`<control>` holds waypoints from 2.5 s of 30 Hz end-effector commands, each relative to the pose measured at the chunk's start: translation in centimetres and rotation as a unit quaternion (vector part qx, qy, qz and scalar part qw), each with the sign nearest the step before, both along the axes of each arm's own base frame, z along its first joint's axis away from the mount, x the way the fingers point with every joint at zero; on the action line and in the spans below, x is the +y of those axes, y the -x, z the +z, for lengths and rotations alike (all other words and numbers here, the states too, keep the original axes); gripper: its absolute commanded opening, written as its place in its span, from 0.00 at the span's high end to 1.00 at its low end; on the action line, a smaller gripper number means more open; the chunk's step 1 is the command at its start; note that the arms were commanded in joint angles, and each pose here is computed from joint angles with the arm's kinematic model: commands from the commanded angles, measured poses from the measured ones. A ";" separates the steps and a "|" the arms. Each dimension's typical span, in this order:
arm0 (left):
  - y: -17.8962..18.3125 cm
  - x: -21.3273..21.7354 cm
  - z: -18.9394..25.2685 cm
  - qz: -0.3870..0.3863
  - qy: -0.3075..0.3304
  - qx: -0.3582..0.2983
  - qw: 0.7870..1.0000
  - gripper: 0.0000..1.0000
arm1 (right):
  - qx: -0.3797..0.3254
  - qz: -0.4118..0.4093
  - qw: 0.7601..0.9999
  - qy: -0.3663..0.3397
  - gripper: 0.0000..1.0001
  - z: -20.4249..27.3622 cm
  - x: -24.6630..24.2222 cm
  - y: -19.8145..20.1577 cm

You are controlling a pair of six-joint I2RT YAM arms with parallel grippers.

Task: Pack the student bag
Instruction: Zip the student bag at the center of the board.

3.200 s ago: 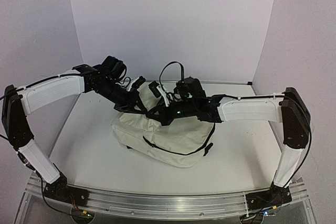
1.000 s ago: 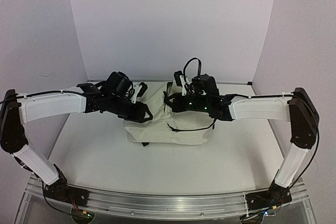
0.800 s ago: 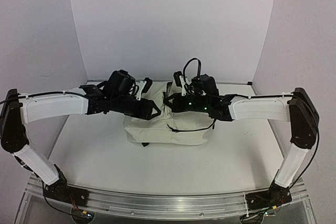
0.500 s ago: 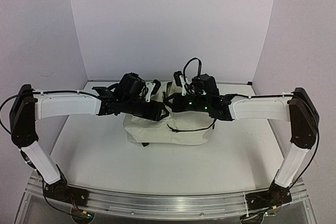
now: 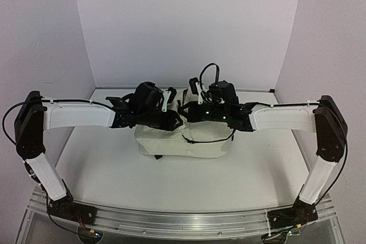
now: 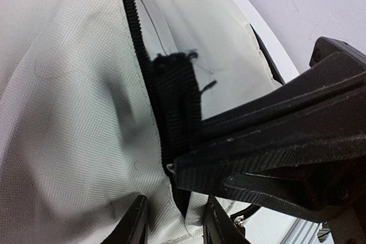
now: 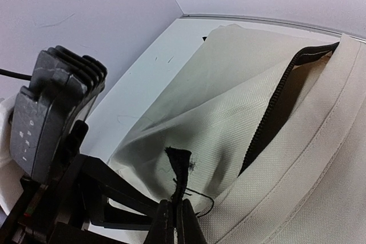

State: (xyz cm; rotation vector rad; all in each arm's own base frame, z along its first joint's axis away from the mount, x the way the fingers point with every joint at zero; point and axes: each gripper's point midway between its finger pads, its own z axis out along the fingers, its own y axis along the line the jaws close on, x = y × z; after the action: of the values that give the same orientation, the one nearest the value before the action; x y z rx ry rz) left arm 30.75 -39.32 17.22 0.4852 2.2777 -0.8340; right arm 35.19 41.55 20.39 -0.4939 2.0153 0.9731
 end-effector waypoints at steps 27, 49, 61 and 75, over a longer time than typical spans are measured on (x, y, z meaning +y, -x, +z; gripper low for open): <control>5.3 2.2 -3.0 -0.073 -0.044 0.056 0.995 1.00 | -0.090 -0.110 0.988 -0.052 1.00 8.4 -3.5 -7.3; 6.1 4.6 1.7 -0.052 -0.047 -0.006 0.998 0.83 | 0.016 0.016 0.996 -0.085 1.00 4.0 0.8 1.0; 5.7 3.4 1.8 -0.045 -0.045 -0.009 0.998 0.56 | 0.009 -0.013 0.992 -0.129 1.00 5.5 0.2 0.5; 2.8 1.1 1.8 -0.024 -0.042 -0.049 0.998 0.64 | 0.013 -0.005 0.992 -0.128 1.00 5.3 0.2 1.0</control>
State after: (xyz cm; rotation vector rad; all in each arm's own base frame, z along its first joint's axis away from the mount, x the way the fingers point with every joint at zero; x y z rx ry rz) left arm 26.05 -36.65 16.37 0.6448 2.3327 -0.7094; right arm 33.65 42.18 20.22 -0.3676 2.0424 1.1686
